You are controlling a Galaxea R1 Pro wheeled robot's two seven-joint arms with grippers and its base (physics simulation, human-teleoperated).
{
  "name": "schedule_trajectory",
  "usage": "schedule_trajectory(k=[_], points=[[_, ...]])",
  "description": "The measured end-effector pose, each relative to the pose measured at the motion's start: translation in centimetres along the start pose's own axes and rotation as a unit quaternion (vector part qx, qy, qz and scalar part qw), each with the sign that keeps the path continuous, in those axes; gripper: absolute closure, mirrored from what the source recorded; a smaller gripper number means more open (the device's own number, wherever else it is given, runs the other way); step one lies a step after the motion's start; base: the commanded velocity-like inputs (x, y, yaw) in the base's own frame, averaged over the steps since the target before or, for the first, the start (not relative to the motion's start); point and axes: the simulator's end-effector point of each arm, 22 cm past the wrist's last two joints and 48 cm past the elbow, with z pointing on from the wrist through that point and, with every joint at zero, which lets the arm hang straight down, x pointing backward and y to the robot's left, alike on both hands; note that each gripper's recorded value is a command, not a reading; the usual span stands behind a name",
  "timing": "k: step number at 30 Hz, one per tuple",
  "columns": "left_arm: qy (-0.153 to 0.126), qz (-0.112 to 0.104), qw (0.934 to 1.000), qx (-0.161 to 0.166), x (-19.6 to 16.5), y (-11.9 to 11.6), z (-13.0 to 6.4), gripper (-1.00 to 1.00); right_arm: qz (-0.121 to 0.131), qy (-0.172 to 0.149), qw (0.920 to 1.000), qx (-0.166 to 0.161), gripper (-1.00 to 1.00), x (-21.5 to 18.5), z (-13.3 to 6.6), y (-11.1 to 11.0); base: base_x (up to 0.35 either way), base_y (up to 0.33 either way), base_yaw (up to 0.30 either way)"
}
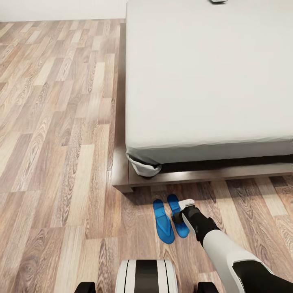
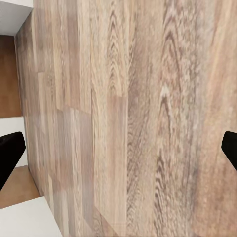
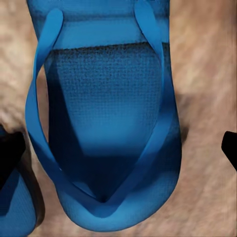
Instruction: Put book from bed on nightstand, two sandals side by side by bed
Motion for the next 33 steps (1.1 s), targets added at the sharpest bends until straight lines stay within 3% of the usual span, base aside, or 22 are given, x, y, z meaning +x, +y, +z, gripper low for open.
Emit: schedule_trajectory(k=[6,33], points=[[0.000,0.000,1.0000,-0.001,0.0,0.0,0.0,-1.00,0.000,0.000,1.0000,0.000,-1.00,0.0,0.0,-0.1,0.000,0.000,0.000],[-0.029,-0.046,0.9985,-0.007,-3.1,2.6,-1.3,-1.00,0.002,-0.053,0.9985,0.013,-1.00,-4.3,-5.3,-1.5,0.000,0.000,0.000]])
